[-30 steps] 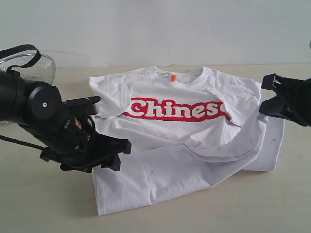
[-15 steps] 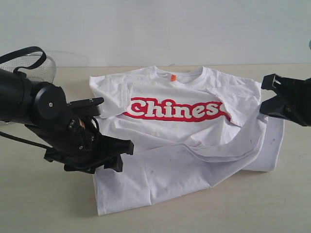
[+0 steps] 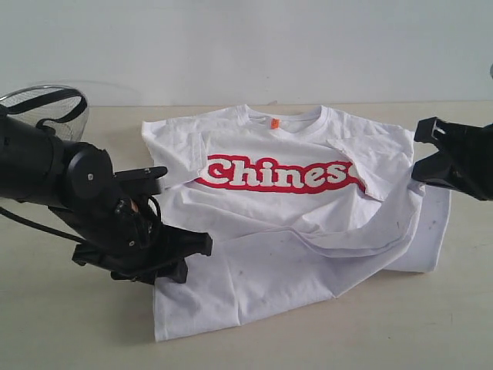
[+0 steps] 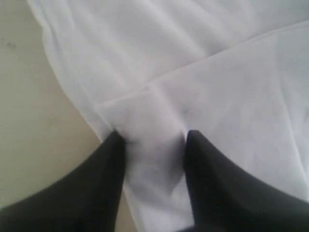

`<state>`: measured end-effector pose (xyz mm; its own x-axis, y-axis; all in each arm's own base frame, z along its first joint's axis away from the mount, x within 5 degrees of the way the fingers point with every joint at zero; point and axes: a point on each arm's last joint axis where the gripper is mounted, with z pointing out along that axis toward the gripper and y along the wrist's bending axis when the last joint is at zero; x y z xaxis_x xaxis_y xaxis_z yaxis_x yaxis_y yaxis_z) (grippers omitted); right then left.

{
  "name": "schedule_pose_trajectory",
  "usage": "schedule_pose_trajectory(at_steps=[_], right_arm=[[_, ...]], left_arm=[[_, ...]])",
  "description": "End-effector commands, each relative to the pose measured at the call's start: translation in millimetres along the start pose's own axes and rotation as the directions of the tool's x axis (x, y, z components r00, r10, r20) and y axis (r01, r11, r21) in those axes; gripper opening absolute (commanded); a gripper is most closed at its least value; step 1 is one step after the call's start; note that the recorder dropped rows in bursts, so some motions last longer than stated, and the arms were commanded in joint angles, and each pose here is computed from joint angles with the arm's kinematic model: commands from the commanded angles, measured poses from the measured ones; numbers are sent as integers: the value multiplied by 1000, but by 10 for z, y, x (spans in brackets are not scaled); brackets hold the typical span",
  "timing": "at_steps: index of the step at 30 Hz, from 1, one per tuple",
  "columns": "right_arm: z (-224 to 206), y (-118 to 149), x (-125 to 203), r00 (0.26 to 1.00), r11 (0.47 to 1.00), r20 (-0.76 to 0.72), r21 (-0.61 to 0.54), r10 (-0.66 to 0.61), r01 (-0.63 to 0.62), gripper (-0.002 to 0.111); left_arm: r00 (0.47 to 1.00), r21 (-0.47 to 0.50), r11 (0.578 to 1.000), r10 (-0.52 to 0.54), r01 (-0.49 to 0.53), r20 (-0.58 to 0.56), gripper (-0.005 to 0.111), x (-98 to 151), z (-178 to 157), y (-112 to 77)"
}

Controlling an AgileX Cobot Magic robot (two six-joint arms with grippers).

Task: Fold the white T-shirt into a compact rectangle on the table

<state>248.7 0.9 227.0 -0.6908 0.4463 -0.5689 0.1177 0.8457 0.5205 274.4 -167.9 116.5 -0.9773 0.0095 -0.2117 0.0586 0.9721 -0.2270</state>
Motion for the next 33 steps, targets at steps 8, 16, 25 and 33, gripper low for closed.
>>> schedule_pose_trajectory(at_steps=[8,16,25,33], right_arm=[[1,2,-20,1000,1000,6,4,-21,21,0],[1,4,-19,1000,1000,6,2,-19,19,0],[1,4,-20,1000,1000,6,1,-17,17,0],[1,4,-20,1000,1000,6,1,-17,17,0]], left_arm=[[998,25,998,50,-51,22,13,-107,-108,-90],[998,30,997,66,-66,15,13,-125,-211,-121],[997,24,997,69,-68,-18,14,-96,-211,-112],[996,23,996,85,-85,-20,46,-94,-211,-112]])
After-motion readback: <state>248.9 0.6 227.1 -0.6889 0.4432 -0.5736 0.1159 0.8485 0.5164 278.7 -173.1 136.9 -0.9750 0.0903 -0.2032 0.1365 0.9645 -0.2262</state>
